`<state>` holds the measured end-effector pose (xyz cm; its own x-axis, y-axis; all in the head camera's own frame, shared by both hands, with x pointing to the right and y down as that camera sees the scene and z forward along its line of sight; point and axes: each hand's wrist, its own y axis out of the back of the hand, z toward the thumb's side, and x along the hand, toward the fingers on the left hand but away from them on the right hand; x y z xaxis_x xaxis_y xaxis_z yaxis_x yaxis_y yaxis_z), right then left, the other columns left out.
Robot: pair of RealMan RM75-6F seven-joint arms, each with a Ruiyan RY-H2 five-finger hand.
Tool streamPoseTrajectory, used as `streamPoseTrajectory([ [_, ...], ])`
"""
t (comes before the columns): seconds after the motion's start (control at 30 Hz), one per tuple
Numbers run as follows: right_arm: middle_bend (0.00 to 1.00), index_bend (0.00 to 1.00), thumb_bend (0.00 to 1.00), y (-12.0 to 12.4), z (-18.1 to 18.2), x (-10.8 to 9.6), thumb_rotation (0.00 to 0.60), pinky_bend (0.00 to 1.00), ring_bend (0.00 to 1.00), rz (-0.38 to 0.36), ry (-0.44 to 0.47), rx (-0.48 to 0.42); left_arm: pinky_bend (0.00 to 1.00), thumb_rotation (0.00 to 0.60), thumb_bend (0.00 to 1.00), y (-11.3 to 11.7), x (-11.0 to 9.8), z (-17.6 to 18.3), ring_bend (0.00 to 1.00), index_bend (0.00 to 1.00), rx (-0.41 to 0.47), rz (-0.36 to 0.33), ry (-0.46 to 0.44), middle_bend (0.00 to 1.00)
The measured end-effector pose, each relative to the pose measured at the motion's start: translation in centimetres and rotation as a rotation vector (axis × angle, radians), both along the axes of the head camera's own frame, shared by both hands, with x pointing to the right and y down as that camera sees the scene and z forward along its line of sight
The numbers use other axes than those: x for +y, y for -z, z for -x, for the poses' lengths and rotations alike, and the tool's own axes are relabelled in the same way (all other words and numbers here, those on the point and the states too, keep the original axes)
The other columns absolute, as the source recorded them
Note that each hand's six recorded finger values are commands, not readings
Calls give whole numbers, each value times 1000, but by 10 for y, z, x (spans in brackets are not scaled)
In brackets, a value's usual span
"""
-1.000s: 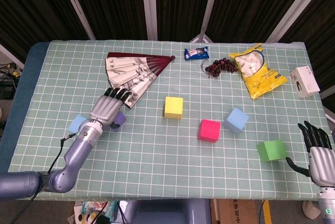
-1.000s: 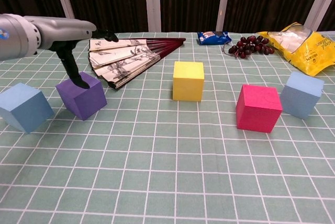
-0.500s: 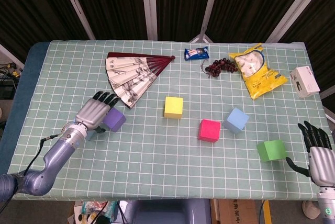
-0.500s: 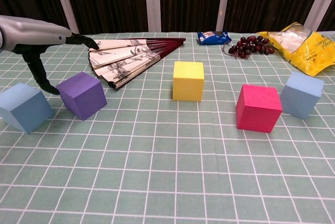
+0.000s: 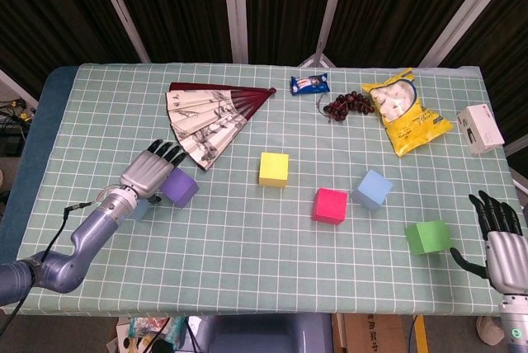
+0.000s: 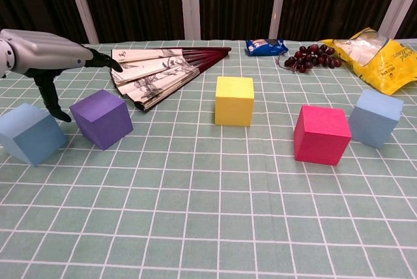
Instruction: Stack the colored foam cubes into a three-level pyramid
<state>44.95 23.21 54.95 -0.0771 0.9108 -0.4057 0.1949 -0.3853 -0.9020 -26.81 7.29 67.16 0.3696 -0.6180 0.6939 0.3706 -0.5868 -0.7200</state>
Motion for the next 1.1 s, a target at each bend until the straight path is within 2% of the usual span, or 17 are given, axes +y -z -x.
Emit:
streamPoseTrajectory([
  [0.13, 0, 0, 244, 0, 0, 0, 600, 0, 0, 0, 0, 0, 38, 600, 46, -12, 4, -12, 41, 0, 15, 14, -5, 49],
  [0.23, 0, 0, 245, 0, 0, 0, 600, 0, 0, -1, -2, -1, 41, 600, 83, -17, 6, -19, 41, 0, 26, 24, -12, 127],
  [0.37, 0, 0, 244, 1, -1, 0, 600, 0, 0, -1, -4, -1, 55, 600, 125, -20, 9, -27, 66, 0, 44, 32, -15, 347],
  [0.5, 0, 0, 245, 1, -2, 0, 600, 0, 0, 0, -6, -4, 63, 600, 170, -19, 8, -29, 114, 11, 66, 33, 3, 473],
  [0.8, 0, 0, 244, 1, -1, 0, 600, 0, 0, 2, -5, -8, 63, 600, 216, -13, 1, -31, 119, 22, 117, 33, 97, 487],
  [1.1, 0, 0, 245, 1, -1, 0, 600, 0, 0, 2, -4, -7, 63, 600, 234, -7, -16, -53, 120, 27, 141, 41, 227, 475],
])
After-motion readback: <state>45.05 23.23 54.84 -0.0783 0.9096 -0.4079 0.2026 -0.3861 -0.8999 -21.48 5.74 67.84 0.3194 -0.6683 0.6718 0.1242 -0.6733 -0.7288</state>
